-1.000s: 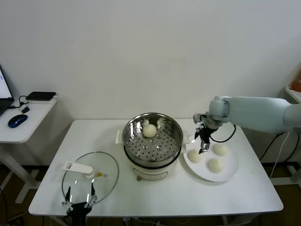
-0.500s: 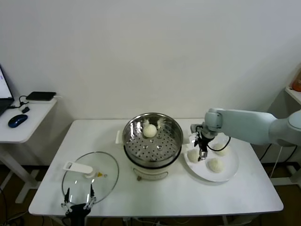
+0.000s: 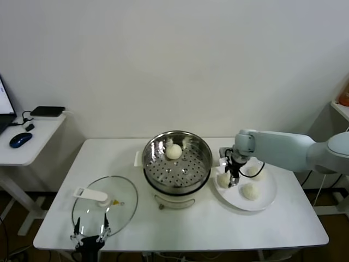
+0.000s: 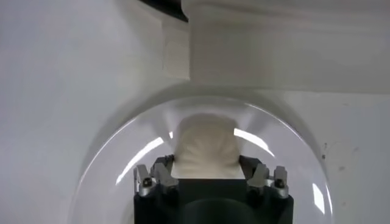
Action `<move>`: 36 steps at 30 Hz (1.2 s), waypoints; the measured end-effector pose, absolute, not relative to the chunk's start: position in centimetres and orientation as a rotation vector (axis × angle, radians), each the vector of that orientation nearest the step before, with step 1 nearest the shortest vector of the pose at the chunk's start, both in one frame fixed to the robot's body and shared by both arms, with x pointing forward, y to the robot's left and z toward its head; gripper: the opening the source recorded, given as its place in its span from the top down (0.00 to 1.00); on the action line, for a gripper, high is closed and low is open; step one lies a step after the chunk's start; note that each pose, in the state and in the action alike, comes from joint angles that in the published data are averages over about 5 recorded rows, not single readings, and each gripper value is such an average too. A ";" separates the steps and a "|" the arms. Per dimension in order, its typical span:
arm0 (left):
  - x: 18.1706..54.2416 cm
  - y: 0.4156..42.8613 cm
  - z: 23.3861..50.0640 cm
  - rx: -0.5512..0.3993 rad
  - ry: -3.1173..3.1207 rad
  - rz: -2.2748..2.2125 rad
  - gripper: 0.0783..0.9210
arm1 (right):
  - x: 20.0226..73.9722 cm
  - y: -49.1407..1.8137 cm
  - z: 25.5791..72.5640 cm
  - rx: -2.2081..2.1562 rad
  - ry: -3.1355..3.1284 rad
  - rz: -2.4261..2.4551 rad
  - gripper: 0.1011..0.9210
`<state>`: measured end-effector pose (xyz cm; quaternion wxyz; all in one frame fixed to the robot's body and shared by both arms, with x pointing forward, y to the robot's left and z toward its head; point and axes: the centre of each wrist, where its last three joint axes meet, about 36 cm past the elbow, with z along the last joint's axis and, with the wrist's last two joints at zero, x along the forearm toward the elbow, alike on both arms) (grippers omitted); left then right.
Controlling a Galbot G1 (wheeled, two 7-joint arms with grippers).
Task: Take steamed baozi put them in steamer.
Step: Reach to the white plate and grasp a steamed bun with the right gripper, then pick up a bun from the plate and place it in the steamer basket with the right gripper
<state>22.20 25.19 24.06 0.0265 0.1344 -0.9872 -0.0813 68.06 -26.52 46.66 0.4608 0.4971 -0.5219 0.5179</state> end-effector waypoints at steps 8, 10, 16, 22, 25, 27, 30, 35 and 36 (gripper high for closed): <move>22.3 25.2 24.4 0.422 -3.057 -0.250 0.12 | 68.4 -27.3 50.1 1.234 -1.286 1.296 0.34; 22.3 25.2 24.5 0.422 -3.059 -0.250 0.12 | 68.5 -27.6 51.9 1.239 -1.291 1.303 0.34; 22.2 24.9 24.8 0.408 -3.064 -0.255 0.12 | 68.3 -27.5 58.5 1.265 -1.324 1.309 0.34; 22.1 24.6 24.9 0.388 -3.066 -0.262 0.12 | 67.5 -25.8 65.8 1.302 -1.378 1.314 0.33; 22.1 24.5 25.0 0.377 -3.068 -0.265 0.12 | 67.0 -24.5 69.0 1.319 -1.412 1.317 0.33; 22.1 24.4 25.0 0.368 -3.070 -0.268 0.12 | 66.7 -23.3 70.6 1.332 -1.430 1.320 0.33; 22.2 24.3 25.1 0.355 -3.074 -0.273 0.12 | 66.3 -21.1 72.6 1.354 -1.451 1.328 0.34; 22.3 24.4 25.4 0.346 -3.080 -0.280 0.12 | 66.0 -16.3 74.5 1.392 -1.465 1.356 0.34; 22.4 24.4 25.4 0.345 -3.081 -0.281 0.12 | 65.9 -15.3 74.8 1.398 -1.467 1.362 0.34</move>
